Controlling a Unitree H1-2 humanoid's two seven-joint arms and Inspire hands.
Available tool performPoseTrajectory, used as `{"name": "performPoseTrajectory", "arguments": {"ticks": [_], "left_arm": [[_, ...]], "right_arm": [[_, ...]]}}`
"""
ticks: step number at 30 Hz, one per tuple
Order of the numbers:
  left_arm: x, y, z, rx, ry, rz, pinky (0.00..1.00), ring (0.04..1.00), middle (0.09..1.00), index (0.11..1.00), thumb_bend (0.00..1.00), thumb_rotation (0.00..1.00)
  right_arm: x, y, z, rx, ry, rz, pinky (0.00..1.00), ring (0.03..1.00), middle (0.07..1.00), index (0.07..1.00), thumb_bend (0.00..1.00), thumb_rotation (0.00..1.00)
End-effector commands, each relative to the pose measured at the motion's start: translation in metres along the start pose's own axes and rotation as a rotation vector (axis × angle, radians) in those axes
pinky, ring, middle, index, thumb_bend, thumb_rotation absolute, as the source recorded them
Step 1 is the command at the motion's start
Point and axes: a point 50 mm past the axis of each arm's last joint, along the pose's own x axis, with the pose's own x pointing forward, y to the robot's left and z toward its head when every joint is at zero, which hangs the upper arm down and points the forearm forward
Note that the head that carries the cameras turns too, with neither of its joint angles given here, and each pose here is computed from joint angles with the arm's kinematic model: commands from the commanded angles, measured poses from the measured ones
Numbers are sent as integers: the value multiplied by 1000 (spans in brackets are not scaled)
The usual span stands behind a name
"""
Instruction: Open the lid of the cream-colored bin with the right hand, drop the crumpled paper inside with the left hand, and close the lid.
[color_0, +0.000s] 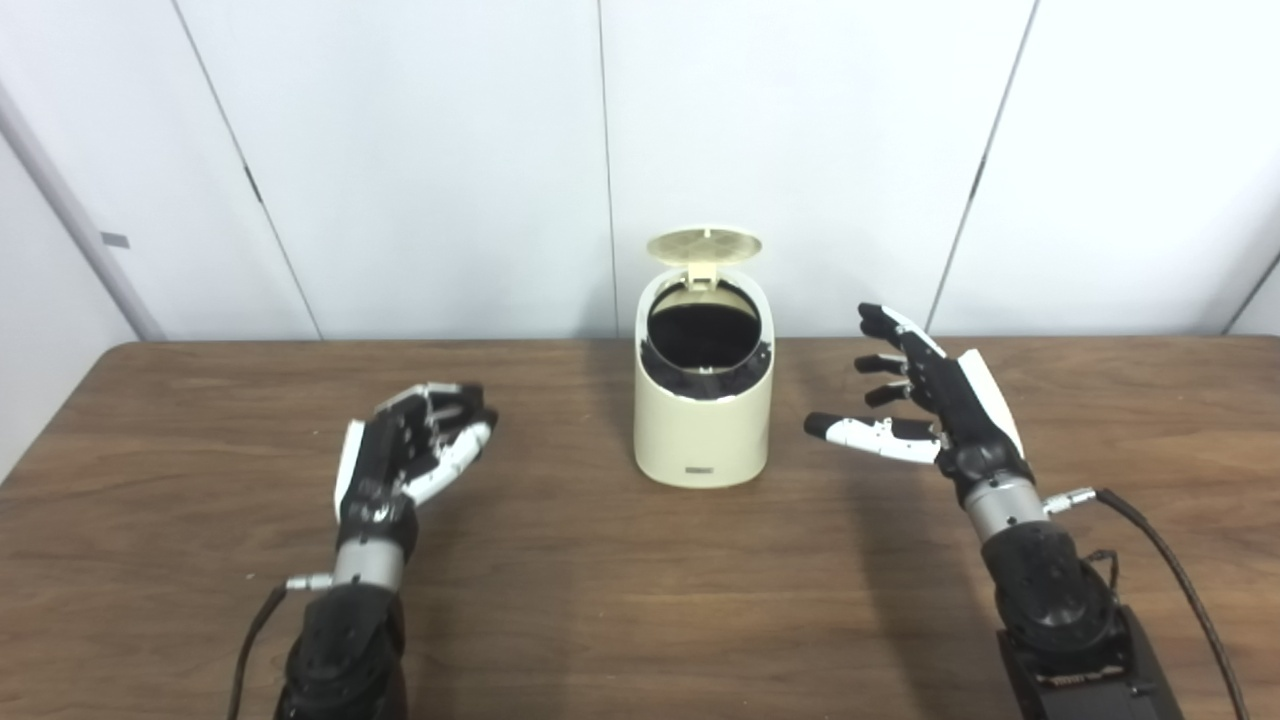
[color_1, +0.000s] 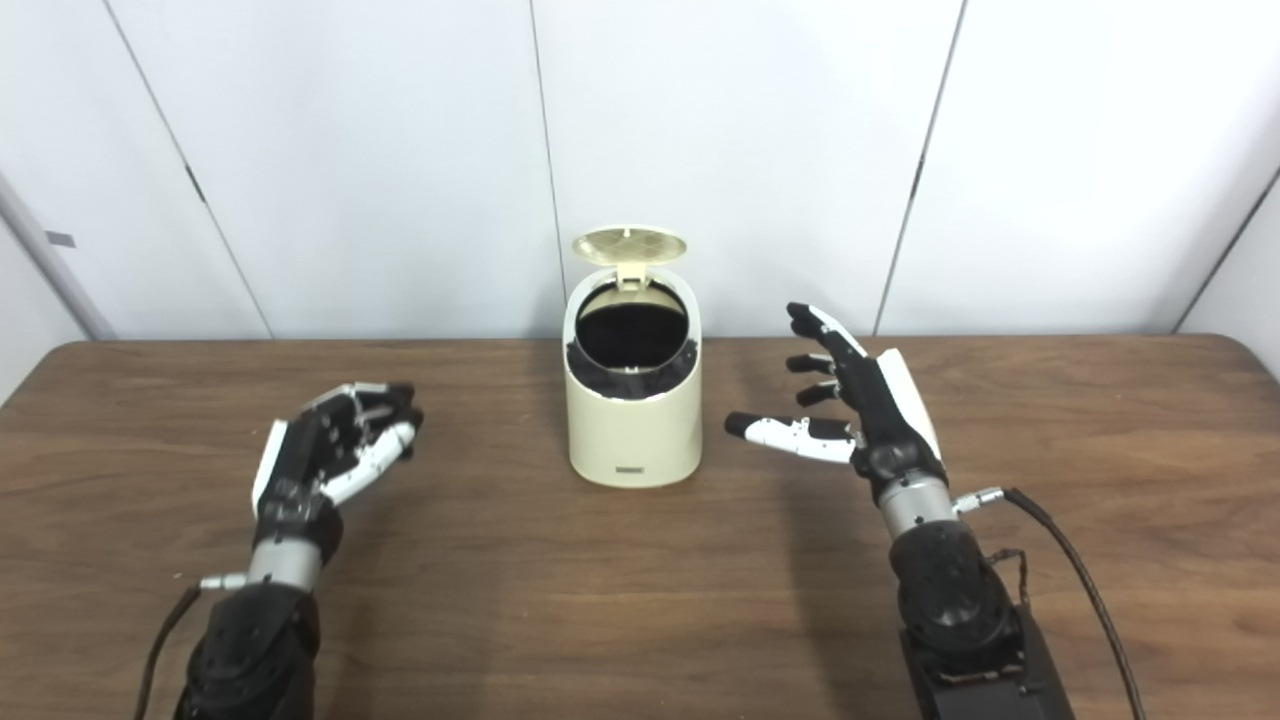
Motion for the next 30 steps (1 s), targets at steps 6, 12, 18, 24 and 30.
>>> {"name": "performPoseTrajectory", "arguments": {"ticks": [6, 12, 18, 24, 30], "left_arm": [[5, -2, 11, 36, -70, -22, 512, 647, 704, 498, 500, 76], [7, -3, 10, 43, -68, -34, 522, 654, 711, 730, 567, 205], [7, -4, 9, 56, -60, -43, 518, 654, 710, 739, 582, 217], [5, -7, 7, 44, -51, -51, 523, 658, 709, 753, 578, 206], [5, -10, 6, 59, -49, -49, 526, 660, 713, 755, 578, 224]], "right_arm": [[11, -12, 25, 6, -129, -34, 647, 797, 901, 882, 685, 477], [26, -21, 40, -49, -183, -30, 692, 823, 916, 883, 709, 483], [38, -27, 60, -109, -234, -16, 788, 877, 928, 880, 742, 455], [49, -31, 80, -172, -286, -3, 824, 895, 930, 890, 759, 484], [63, -32, 98, -228, -329, 58, 848, 926, 957, 921, 754, 515]]}}
